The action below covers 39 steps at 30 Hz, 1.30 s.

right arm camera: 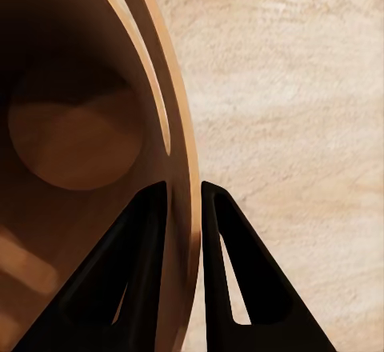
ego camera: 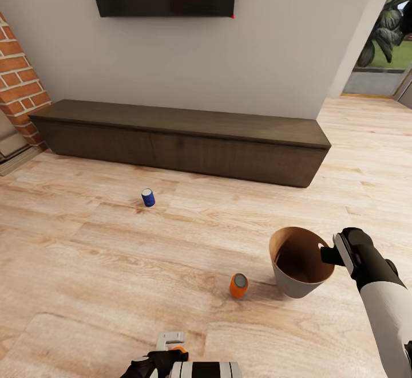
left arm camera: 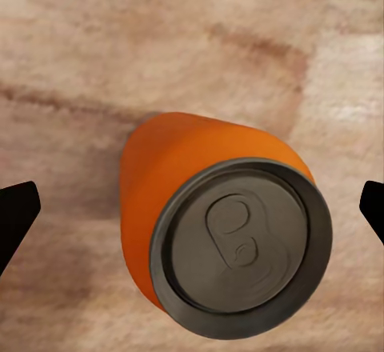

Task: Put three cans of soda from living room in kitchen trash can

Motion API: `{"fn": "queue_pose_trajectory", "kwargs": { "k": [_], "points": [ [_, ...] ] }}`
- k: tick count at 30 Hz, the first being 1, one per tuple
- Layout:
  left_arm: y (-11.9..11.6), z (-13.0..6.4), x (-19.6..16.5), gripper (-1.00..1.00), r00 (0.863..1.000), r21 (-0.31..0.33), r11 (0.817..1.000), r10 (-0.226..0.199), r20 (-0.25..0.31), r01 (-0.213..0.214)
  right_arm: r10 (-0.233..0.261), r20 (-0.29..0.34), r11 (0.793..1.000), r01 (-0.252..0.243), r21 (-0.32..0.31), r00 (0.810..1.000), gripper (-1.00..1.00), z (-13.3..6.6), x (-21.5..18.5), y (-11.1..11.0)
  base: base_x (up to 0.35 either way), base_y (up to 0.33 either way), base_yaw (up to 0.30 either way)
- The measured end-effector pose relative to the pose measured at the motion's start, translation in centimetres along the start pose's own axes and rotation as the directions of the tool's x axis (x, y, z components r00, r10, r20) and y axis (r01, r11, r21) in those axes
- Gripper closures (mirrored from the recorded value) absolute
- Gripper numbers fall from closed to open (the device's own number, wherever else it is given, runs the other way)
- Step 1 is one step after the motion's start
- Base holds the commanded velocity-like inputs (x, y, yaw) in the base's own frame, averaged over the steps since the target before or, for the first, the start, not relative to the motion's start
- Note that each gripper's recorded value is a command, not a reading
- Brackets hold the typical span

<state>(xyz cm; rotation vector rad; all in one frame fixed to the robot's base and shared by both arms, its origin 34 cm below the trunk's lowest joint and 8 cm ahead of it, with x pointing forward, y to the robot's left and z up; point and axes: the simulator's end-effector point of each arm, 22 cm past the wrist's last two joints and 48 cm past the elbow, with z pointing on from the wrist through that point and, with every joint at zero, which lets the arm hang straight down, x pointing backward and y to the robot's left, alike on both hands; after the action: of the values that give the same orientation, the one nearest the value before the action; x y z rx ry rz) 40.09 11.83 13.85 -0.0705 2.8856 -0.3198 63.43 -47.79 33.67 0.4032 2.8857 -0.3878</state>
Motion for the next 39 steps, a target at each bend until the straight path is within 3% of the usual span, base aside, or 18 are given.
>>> {"fn": "queue_pose_trajectory", "kwargs": {
  "k": [33, 35, 39],
  "points": [
    [-0.1, 0.5, 0.9, -1.00, 1.000, 0.003, 1.000, -0.005, -0.017, 0.005, -0.006, -0.018, 1.000, 0.006, 0.005, 1.000, 1.00, 1.0, 0.6, 0.2, 0.000, 0.000, 0.000],
    [-0.1, 0.5, 0.9, -1.00, 1.000, 0.004, 1.000, -0.005, -0.017, 0.005, -0.004, -0.005, 1.000, 0.004, 0.003, 1.000, 1.00, 0.8, 0.1, 0.2, 0.000, 0.000, 0.000],
    [-0.1, 0.5, 0.9, -1.00, 1.000, 0.004, 1.000, -0.005, -0.016, 0.005, 0.005, 0.086, 1.000, -0.005, -0.001, 0.996, 1.00, -1.4, -2.9, 0.1, 0.000, 0.000, 0.000]
  ]
}}
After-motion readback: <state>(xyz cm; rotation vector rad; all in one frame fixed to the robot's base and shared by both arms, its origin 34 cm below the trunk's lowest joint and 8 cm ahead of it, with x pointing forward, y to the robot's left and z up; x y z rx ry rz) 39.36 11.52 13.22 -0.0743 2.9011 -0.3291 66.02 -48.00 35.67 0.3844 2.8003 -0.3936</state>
